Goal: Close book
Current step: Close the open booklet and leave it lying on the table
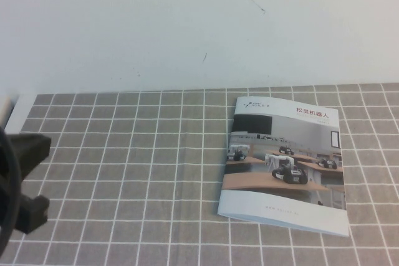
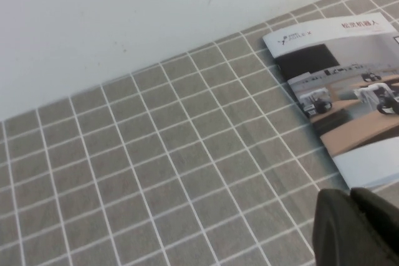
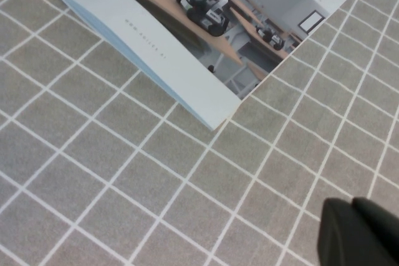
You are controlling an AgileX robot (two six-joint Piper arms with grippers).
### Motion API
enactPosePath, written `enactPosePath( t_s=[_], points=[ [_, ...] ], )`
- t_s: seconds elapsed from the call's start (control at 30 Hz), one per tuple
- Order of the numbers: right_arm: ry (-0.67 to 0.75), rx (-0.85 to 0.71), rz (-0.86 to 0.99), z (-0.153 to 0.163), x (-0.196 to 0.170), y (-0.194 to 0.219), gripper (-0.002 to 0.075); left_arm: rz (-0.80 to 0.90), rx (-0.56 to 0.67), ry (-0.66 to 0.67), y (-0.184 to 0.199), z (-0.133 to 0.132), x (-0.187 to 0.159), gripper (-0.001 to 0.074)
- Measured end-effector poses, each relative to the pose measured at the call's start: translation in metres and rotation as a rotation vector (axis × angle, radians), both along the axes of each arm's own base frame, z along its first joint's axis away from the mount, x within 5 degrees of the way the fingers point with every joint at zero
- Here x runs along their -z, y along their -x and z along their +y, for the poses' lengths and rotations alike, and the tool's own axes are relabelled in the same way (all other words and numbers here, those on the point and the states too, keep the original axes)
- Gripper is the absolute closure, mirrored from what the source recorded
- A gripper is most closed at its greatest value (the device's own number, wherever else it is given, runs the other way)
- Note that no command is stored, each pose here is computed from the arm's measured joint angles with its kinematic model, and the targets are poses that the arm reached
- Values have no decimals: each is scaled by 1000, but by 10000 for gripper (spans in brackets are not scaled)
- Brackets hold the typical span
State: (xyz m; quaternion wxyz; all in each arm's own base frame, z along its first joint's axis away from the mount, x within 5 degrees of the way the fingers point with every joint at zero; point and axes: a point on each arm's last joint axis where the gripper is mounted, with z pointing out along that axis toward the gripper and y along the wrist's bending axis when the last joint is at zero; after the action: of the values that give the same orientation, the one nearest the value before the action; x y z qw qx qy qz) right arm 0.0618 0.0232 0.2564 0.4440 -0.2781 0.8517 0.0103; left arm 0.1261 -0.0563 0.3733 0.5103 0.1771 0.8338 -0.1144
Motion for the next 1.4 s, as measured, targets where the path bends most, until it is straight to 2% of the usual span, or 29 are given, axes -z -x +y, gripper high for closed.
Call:
enactPosePath(
  t_s=[0.17,0.67,0.87,1.03,1.13,1.4],
  points=[
    [-4,-2,3,0,2,3,729,11,-2,24,12,4,12,738],
    [-9,-2,3,0,2,3,729,40,-3,20,22,8,20,738],
    [-25,-5,5,1,1,3,729,-45,-95,63,53,29,31,738],
    [-25,-5,6,1,1,3,729,-98,-206,37,71,43,70,738],
    [-25,-5,6,1,1,3,729,-130,-247,5,72,47,106,738],
    [-27,-5,6,2,1,3,729,-258,-337,19,72,52,185,738]
  ],
)
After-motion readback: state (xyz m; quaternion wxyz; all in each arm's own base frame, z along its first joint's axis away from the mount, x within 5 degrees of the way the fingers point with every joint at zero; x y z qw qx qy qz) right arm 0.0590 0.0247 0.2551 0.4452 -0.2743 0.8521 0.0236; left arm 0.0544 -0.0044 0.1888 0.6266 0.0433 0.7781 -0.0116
